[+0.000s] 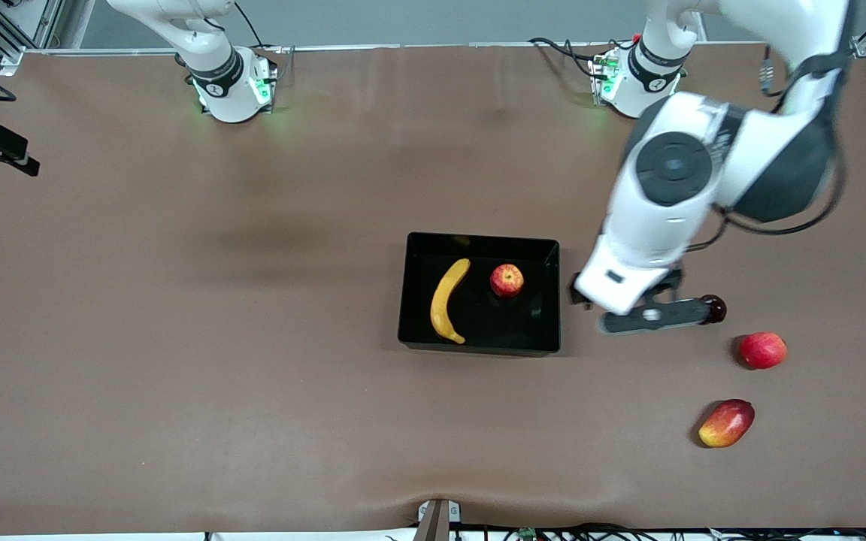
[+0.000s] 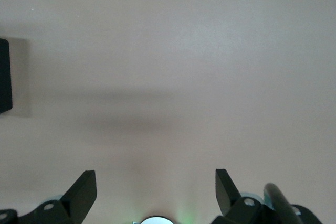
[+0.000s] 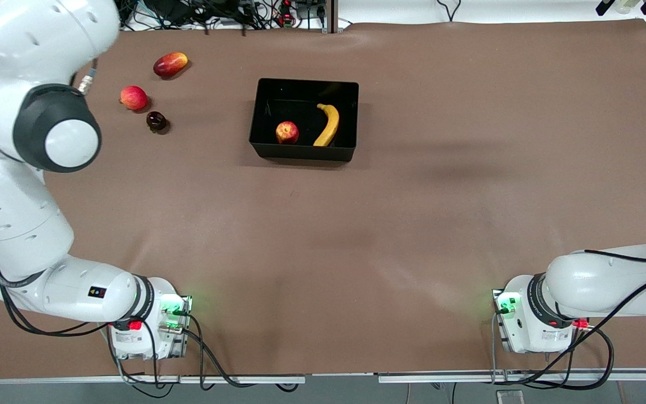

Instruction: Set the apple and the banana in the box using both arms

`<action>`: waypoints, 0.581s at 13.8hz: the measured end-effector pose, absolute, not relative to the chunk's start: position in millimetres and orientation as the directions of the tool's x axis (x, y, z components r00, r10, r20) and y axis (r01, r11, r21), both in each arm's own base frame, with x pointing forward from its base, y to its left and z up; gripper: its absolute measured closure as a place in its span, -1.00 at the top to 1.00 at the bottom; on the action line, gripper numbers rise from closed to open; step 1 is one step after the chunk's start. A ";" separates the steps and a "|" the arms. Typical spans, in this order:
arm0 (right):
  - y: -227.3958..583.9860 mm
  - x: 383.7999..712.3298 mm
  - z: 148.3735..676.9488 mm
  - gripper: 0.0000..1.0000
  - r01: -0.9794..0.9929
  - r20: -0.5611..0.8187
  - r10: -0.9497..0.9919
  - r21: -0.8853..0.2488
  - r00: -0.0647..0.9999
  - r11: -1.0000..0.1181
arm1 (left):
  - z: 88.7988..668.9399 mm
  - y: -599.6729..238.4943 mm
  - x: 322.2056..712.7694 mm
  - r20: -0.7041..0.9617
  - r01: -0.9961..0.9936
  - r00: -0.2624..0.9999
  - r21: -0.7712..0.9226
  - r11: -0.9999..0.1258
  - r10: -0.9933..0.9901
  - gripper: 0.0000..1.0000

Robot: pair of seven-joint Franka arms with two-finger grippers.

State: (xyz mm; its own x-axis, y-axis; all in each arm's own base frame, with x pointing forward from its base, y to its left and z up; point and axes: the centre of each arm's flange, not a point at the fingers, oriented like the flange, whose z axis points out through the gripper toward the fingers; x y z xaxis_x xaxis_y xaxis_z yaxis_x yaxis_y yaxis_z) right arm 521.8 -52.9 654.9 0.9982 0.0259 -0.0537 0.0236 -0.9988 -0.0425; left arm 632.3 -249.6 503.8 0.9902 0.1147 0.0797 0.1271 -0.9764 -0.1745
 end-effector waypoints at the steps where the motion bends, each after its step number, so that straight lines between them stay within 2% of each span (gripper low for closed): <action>1: -53.0 521.8 654.8 1.00 0.023 -0.054 0.026 -0.042 0.998 -0.999 | 516.5 -231.6 630.9 0.073 0.134 0.990 -0.181 -0.974 0.123 1.00; 8: -53.1 521.7 654.4 1.00 0.023 -0.055 0.025 -0.043 0.998 -0.999 | 602.3 -100.1 601.6 0.065 0.158 0.986 -0.058 -0.986 0.155 1.00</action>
State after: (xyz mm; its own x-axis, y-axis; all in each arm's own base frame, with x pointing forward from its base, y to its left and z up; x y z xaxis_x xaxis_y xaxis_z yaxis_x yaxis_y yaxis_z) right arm 521.7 -53.1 654.4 0.9982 0.0255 -0.0550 0.0231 -0.9988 -0.0426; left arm 601.6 -100.1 602.3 0.9859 0.1546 0.0646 0.1584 -0.9857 -0.0584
